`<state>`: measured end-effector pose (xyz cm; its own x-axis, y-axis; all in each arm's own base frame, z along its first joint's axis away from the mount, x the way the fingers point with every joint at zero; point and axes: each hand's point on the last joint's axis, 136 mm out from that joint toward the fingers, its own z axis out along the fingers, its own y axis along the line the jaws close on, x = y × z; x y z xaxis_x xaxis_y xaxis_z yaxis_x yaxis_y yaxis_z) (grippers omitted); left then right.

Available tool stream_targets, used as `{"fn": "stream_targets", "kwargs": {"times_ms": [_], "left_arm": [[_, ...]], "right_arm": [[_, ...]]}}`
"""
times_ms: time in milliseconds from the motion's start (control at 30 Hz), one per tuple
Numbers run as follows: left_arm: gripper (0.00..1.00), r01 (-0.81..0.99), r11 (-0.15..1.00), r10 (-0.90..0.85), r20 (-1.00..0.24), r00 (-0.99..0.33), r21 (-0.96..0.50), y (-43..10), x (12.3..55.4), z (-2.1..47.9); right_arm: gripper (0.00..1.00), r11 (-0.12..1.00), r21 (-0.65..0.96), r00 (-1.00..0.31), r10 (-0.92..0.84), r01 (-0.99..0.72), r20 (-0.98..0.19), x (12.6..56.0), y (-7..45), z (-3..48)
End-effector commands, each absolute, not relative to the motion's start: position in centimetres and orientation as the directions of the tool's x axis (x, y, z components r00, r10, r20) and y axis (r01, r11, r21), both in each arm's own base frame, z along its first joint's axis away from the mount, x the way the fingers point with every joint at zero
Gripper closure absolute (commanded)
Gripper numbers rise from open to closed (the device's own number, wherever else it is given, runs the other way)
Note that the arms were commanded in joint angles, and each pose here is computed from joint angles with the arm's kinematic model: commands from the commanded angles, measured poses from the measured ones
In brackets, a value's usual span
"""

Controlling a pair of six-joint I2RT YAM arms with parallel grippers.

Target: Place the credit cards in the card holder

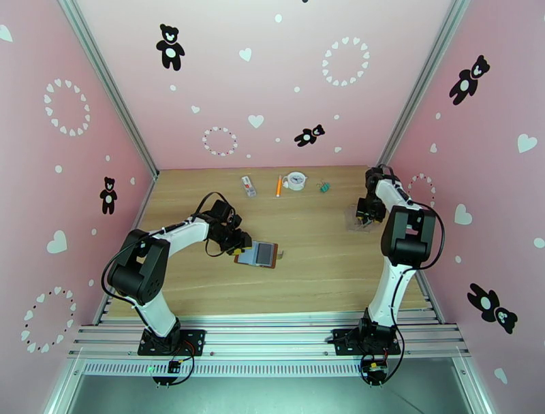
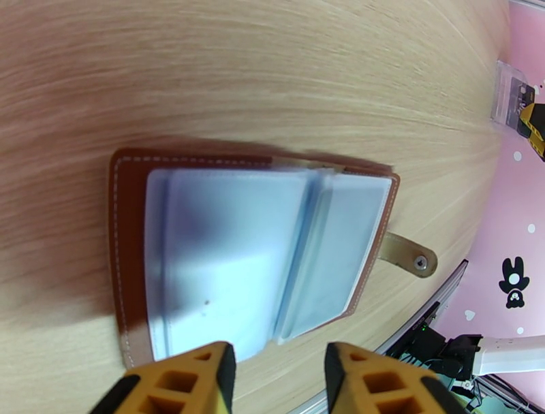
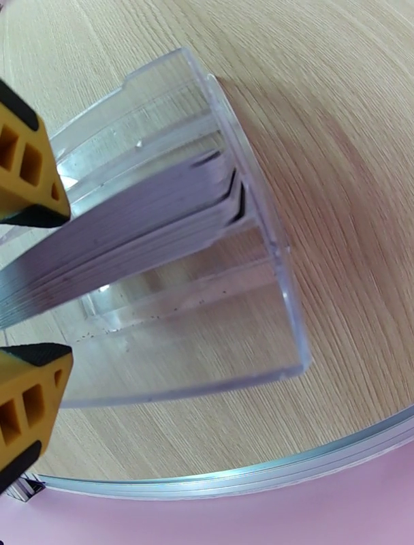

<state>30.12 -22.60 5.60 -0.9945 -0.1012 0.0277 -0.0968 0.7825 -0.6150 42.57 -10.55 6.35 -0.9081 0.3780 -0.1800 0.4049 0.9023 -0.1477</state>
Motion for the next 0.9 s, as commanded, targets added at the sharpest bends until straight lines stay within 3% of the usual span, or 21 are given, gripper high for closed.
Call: {"fn": "stream_targets", "kwargs": {"times_ms": [0, 167, 600, 767, 867], "left_arm": [[0.59, -0.097, 0.793, -0.100, 0.028, -0.995, -0.602, -22.4, 30.6, 5.4], [0.59, -0.093, 0.792, -0.098, 0.026, -0.995, -0.603, -22.4, 30.7, 5.4], [0.59, -0.101, 0.790, -0.104, 0.031, -0.994, -0.605, -22.4, 30.7, 5.1], [0.59, -0.099, 0.792, -0.103, 0.028, -0.994, -0.603, -22.3, 30.5, 5.2], [0.59, -0.098, 0.793, -0.102, 0.028, -0.994, -0.601, -22.3, 30.4, 5.2]], "right_arm": [[0.51, 0.876, -0.199, -0.893, 0.402, 0.440, -0.204, 42.4, -12.3, 7.8], [0.53, 0.867, -0.180, -0.872, 0.412, 0.464, -0.264, 42.7, -13.3, 10.1], [0.66, 0.897, -0.160, -0.898, 0.372, 0.413, -0.235, 42.4, -12.8, 9.7], [0.50, 0.912, -0.141, -0.910, 0.349, 0.385, -0.225, 43.0, -12.5, 8.9], [0.46, 0.928, -0.126, -0.924, 0.321, 0.351, -0.207, 43.6, -12.2, 7.7]]}}
